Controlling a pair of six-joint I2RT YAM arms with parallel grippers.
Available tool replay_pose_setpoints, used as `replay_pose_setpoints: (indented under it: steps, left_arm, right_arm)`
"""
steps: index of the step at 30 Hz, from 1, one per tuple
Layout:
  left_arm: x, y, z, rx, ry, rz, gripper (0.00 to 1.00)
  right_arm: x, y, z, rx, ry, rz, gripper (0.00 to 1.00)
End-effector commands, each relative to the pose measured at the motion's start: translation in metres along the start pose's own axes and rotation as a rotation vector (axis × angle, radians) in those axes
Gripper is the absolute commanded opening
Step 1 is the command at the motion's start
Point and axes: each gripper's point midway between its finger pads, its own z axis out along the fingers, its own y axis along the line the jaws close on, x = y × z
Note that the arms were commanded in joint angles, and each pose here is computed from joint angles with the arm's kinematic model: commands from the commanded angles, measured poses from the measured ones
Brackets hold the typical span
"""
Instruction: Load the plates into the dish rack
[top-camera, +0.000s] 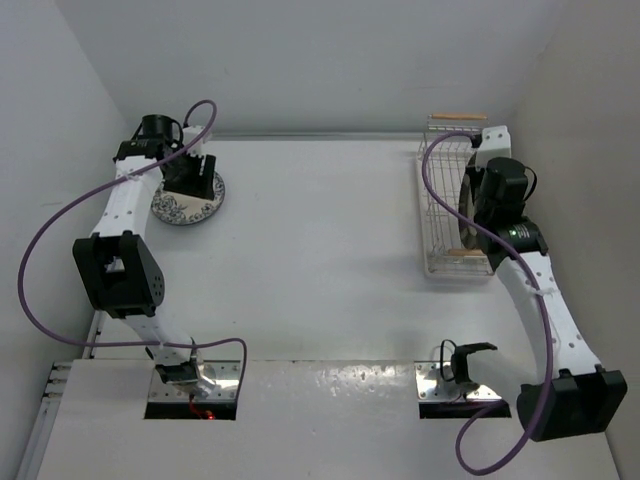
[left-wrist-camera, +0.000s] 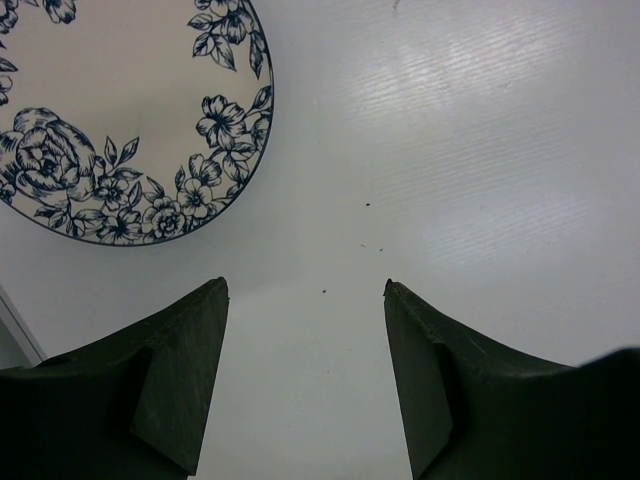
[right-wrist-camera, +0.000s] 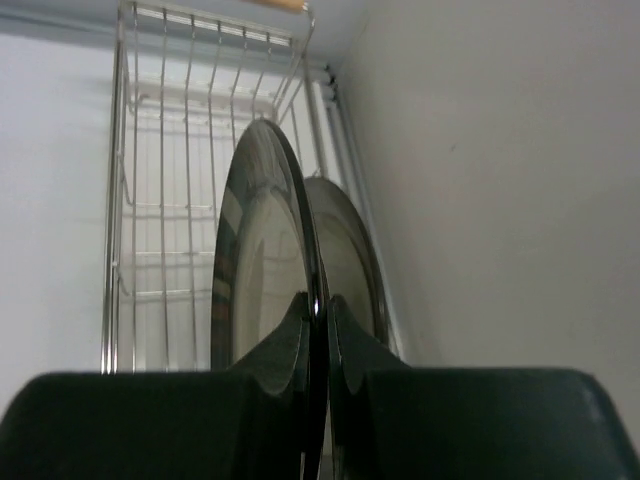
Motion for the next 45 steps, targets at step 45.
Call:
replay_pose_setpoints:
  steps: [45]
  left_arm:
    - [0.002,0.023,-0.008,-0.019,-0.028,-0.025,0.68]
  right_arm:
    - [0.046,0.024,0.018,-0.054,-0.016,0.055,0.00]
